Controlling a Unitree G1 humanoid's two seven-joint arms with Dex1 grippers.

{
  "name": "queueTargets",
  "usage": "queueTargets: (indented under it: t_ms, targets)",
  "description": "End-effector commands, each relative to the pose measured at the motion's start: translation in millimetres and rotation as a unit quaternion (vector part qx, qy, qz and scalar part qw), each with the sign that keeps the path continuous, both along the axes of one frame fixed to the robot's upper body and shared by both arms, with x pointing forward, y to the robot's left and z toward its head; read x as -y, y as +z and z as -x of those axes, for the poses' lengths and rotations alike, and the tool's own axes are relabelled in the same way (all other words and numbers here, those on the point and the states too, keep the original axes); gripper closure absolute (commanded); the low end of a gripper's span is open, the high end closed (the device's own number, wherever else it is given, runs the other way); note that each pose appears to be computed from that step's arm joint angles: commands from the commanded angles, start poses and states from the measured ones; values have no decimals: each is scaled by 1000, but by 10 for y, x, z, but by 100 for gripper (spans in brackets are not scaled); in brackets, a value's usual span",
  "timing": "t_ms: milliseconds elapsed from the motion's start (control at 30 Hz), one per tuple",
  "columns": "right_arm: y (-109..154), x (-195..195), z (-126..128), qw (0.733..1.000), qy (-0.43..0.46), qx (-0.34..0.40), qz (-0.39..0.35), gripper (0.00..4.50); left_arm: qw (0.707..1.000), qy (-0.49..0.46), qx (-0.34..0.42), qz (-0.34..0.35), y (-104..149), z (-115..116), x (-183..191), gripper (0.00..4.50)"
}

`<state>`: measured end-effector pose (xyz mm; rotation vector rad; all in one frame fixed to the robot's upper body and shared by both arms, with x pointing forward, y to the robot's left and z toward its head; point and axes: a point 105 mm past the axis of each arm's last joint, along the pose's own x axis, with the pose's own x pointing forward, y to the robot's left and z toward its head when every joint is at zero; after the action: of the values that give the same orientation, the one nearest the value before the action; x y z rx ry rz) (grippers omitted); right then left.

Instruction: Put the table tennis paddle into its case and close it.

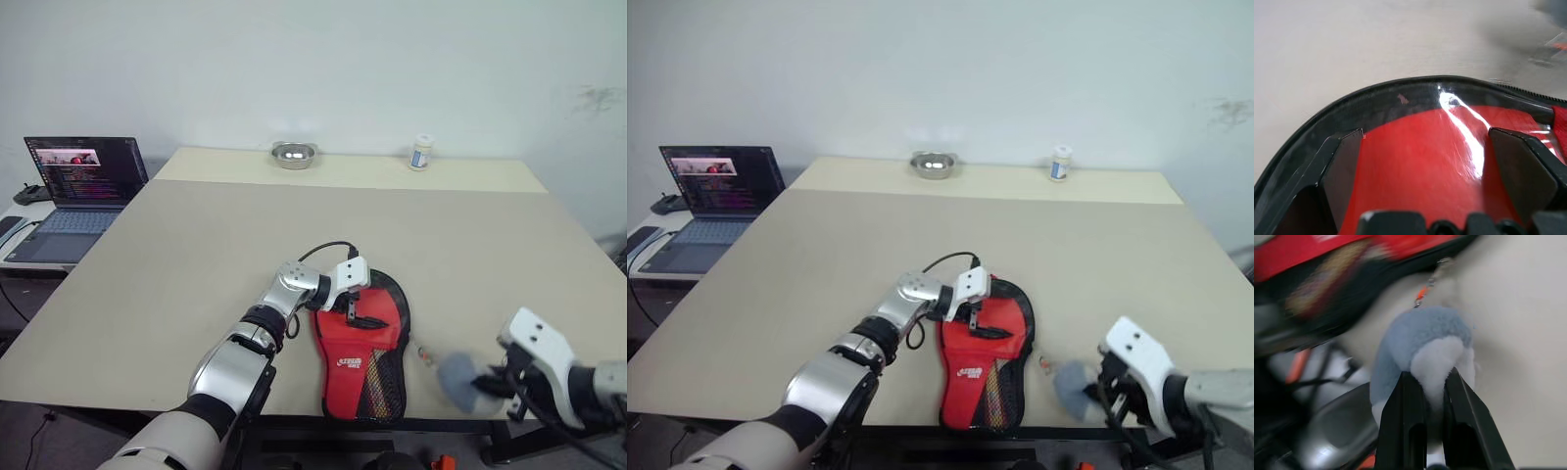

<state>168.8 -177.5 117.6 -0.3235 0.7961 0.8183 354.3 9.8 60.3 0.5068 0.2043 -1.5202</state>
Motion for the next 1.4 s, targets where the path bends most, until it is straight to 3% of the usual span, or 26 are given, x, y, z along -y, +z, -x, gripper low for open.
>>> queueTargets:
  t_ms: [33, 200, 467, 733, 967, 1167, 1300, 1400]
  targets:
    - [-39, -137, 144, 999, 49, -12, -6, 447, 989, 2, -101, -105, -670, 307, -301, 0]
    - [-158, -239, 269, 996, 84, -28, -6, 448, 989, 1, -104, -104, -675, 317, -276, 0]
    - [-84, -314, 583, 980, 180, -81, -25, 448, 989, -3, -98, -108, -666, 311, -244, 0]
    - [-29, -248, 412, 989, 145, -24, 5, 448, 990, 0, -92, -107, -653, 292, -239, 0]
    - [132, -187, 343, 991, 135, -11, 3, 223, 990, 4, -90, -107, -657, 283, -260, 0]
    - [474, 65, 60, 996, 80, 43, -5, 17, 991, 10, -85, -98, -625, 256, -252, 0]
    - [637, 194, -82, 996, 53, 76, -6, 17, 994, 25, -75, -76, -526, 180, -220, 0]
    - [705, 223, -237, 993, 36, 114, -15, 17, 998, 25, -62, -20, -244, 69, -166, 0]
